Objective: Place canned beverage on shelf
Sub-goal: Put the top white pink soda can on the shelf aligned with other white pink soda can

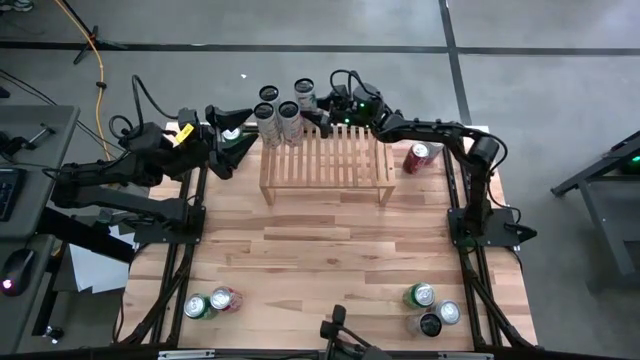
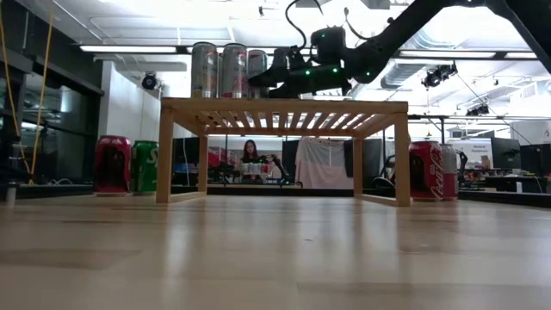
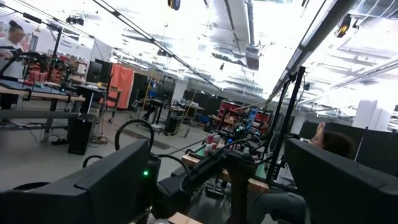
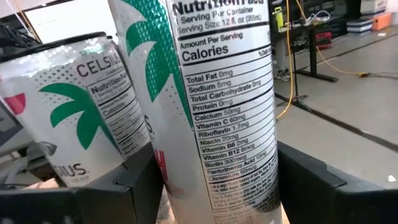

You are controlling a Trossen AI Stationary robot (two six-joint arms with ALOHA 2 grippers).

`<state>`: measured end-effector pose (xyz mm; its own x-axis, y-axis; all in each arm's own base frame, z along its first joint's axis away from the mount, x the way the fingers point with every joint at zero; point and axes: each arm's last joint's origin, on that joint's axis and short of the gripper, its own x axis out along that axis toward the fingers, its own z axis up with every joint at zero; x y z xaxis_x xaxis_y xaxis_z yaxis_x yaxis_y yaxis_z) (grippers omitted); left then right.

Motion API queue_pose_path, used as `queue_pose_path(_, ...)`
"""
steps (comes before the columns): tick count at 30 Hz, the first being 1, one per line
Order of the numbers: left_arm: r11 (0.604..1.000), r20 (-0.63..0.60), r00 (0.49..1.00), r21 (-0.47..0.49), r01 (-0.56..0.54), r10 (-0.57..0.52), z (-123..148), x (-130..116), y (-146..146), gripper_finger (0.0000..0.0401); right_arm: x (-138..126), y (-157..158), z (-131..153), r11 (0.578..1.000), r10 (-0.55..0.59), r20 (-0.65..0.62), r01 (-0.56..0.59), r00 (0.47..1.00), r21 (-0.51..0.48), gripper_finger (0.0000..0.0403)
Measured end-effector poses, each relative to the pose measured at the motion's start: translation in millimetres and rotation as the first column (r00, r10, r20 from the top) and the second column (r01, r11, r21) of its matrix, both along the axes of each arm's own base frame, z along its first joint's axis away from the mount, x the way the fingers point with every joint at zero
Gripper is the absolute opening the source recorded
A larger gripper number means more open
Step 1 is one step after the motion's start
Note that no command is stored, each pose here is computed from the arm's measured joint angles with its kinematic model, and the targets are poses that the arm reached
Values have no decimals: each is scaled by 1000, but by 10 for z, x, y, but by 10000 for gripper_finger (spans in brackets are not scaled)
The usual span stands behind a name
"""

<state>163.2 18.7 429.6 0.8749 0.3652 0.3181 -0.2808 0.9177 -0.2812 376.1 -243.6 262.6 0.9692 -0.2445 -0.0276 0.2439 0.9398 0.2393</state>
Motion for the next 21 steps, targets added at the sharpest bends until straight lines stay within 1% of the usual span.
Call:
queue_pose_path(9,1000,-1,1000,0,0,0,-1,1,0,367,1,-3,5,999,-1,-2,1,1000,-33,239)
queue_pose_path(14,1000,-1,1000,0,0,0,-1,1,0,367,1,-5,5,999,-10,-2,10,1000,-33,252)
queue_pose_path(17,1000,-1,1000,0,0,0,-1,2,0,367,1,-10,5,999,-33,-2,33,999,-34,255)
queue_pose_path(21,1000,1,1000,-5,2,-2,-1,3,0,367,6,-1,0,999,-32,-7,31,999,-30,257)
